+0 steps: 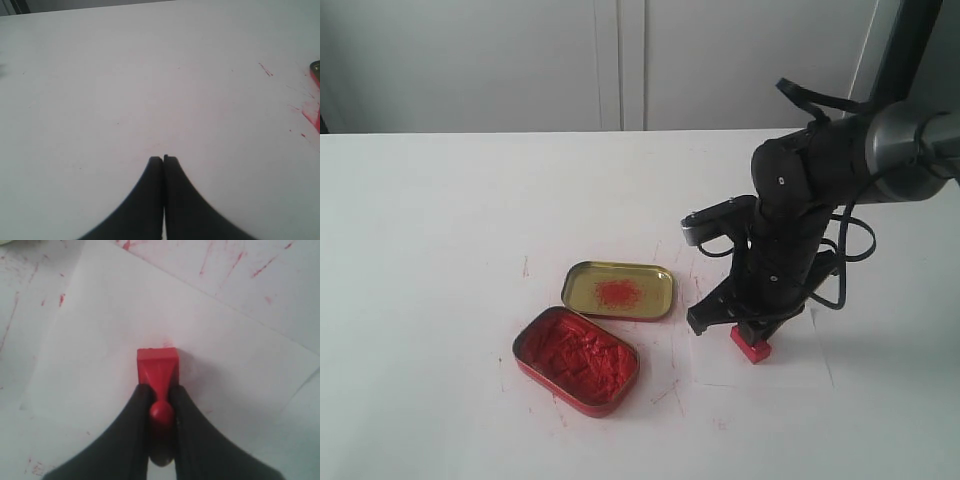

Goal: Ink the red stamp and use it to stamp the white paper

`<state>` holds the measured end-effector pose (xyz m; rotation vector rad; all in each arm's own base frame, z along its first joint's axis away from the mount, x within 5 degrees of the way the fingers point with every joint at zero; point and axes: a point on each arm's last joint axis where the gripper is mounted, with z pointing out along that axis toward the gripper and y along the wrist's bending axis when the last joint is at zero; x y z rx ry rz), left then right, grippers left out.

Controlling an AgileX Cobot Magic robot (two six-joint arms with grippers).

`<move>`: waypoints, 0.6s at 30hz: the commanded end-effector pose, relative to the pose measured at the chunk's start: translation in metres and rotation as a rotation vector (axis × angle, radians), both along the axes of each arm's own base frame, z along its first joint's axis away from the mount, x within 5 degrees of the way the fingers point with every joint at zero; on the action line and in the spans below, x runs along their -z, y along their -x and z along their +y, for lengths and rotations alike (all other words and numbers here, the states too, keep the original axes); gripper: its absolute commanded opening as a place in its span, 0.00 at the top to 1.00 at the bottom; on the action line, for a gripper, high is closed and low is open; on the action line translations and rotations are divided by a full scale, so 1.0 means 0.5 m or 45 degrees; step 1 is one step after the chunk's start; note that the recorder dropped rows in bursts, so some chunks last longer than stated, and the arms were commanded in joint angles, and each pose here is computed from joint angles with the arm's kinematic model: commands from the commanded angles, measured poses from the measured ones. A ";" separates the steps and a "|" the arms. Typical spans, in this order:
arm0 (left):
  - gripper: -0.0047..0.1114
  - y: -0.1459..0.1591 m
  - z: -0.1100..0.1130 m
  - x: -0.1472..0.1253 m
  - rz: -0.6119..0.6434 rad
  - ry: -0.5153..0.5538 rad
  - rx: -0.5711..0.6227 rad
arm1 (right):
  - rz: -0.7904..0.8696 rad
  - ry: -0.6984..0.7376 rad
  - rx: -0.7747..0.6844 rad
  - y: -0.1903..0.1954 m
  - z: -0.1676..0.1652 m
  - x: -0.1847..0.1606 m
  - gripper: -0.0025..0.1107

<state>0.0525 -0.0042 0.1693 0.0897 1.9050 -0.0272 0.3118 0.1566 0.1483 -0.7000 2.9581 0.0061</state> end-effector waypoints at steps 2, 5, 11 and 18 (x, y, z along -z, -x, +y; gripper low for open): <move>0.96 0.000 0.000 0.001 -0.006 0.005 -0.005 | -0.056 -0.029 -0.002 -0.002 -0.001 0.005 0.98; 0.96 0.000 0.000 0.001 -0.006 0.005 -0.005 | -0.093 -0.047 -0.002 0.000 -0.002 -0.017 0.98; 0.96 0.000 0.000 0.001 -0.006 0.005 -0.005 | -0.140 -0.071 -0.002 0.003 -0.004 -0.046 0.98; 0.96 0.000 0.000 0.001 -0.006 0.005 -0.005 | -0.143 -0.088 -0.001 0.001 -0.009 -0.050 0.98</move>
